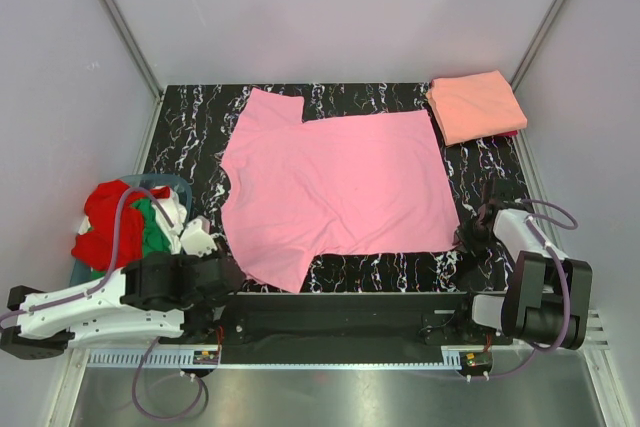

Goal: Fold and stack the t-shirts
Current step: Fold the tshirt

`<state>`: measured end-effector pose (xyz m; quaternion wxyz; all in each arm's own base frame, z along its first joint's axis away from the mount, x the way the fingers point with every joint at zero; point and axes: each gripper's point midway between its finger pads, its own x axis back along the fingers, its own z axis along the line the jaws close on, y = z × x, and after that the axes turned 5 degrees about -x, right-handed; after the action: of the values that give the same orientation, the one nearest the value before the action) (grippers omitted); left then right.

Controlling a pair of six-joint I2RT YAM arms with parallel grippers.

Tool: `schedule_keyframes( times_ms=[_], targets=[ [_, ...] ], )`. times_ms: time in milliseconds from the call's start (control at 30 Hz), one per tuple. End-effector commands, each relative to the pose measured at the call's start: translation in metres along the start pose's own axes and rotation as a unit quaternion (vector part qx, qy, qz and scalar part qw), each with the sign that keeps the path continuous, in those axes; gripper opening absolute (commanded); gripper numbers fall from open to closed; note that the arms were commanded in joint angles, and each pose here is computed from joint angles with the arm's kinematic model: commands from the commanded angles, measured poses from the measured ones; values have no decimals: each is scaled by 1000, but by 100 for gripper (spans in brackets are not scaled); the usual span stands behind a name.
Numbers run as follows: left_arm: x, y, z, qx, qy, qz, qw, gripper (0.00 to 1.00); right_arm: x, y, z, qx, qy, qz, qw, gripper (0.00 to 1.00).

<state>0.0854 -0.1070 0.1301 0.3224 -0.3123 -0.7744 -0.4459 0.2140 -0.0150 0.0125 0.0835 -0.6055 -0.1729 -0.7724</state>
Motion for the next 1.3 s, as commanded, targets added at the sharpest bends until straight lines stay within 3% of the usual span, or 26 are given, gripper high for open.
schedule_keyframes(
  times_ms=[0, 33, 333, 633, 667, 733, 767, 833, 967, 1267],
  targets=[
    [13, 22, 30, -28, 44, -34, 998, 0, -1, 1, 6, -4, 16, -2, 1000, 7],
    [14, 24, 30, -32, 42, -36, 998, 0, 0, 1, 7, -4, 19, 0, 1000, 0],
    [33, 42, 9, -39, 12, -53, 998, 0, 58, 0, 4, -2, 70, -32, 997, 0],
    [43, 69, -28, -118, 35, -104, 987, 0, 85, 5, 20, 11, 112, -39, 993, 0],
    [43, 74, -34, -153, 42, -108, 981, 0, 89, 10, 27, 19, 119, -44, 992, 0],
    [35, 84, -49, -197, 53, -110, 973, 0, 90, 18, 37, 24, 118, -48, 992, 0],
    [29, 97, -47, -184, 72, -115, 974, 0, 91, 21, 41, 29, 122, -50, 991, 0],
    [15, 105, -65, -212, 48, -102, 971, 0, 92, 28, 54, 31, 130, -55, 989, 0],
    [-8, 151, -54, -189, 91, -112, 971, 0, 94, 41, 81, 51, 151, -53, 986, 0],
    [-59, 223, -54, -183, 108, -100, 972, 0, 75, 63, 129, 72, 150, -28, 986, 0]
  ],
)
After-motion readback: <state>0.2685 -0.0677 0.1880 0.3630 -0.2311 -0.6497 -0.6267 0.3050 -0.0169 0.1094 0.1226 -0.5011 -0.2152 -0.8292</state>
